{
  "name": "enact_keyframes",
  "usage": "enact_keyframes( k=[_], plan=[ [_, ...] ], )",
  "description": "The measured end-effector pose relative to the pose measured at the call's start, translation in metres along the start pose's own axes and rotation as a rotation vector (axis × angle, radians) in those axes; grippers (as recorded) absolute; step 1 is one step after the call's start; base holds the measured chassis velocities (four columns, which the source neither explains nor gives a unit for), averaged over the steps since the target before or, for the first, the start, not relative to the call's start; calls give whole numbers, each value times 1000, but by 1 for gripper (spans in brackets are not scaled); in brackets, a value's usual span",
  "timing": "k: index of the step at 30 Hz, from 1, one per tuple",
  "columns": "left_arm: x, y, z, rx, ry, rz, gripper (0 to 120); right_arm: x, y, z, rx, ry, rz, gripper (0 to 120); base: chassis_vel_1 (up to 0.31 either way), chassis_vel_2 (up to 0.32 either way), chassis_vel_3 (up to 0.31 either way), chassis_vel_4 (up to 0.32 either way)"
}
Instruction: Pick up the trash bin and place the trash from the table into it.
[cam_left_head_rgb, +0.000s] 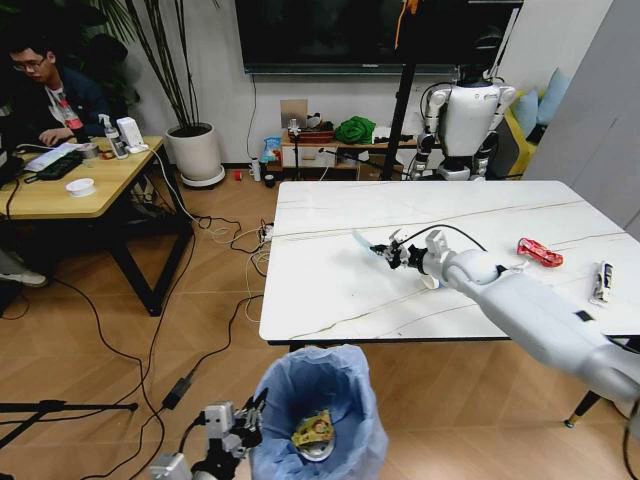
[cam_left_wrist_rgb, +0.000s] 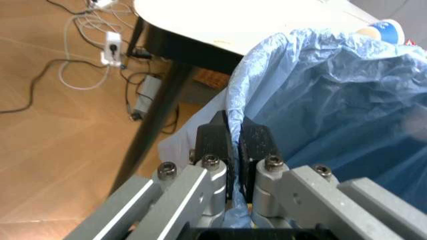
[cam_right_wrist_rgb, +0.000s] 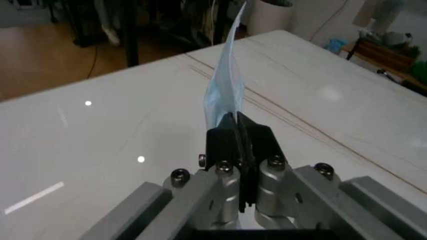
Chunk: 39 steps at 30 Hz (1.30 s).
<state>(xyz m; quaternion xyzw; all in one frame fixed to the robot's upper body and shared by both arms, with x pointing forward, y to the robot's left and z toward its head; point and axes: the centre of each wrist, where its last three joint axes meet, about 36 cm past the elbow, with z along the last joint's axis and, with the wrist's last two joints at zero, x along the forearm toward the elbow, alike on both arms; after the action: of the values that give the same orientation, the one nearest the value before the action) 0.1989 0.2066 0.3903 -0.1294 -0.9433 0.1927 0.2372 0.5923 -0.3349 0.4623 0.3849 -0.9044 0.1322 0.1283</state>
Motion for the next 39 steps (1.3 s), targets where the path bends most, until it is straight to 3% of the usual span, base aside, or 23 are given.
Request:
enact_keyframes(
  k=[4, 12, 22, 31, 39],
  plan=[
    [-7, -5, 4, 6, 4, 11, 0, 29, 10, -13, 7, -30, -26, 0, 0, 0, 0, 0],
    [-11, -4, -2, 3, -19, 8, 0, 87, 79, -52, 50, -126, -163, 0, 0, 0, 0, 0],
    [-11, -4, 0, 13, -13, 11, 0, 120, 155, -89, 108, -208, -332, 0, 0, 0, 0, 0],
    [-7, 0, -3, 11, -21, 2, 0, 125, 202, -63, 84, -214, -476, 0, 0, 0, 0, 0],
    [-9, 0, -3, 15, -26, 4, 0, 117, 212, -38, 69, -201, -506, 0, 0, 0, 0, 0]
  ],
)
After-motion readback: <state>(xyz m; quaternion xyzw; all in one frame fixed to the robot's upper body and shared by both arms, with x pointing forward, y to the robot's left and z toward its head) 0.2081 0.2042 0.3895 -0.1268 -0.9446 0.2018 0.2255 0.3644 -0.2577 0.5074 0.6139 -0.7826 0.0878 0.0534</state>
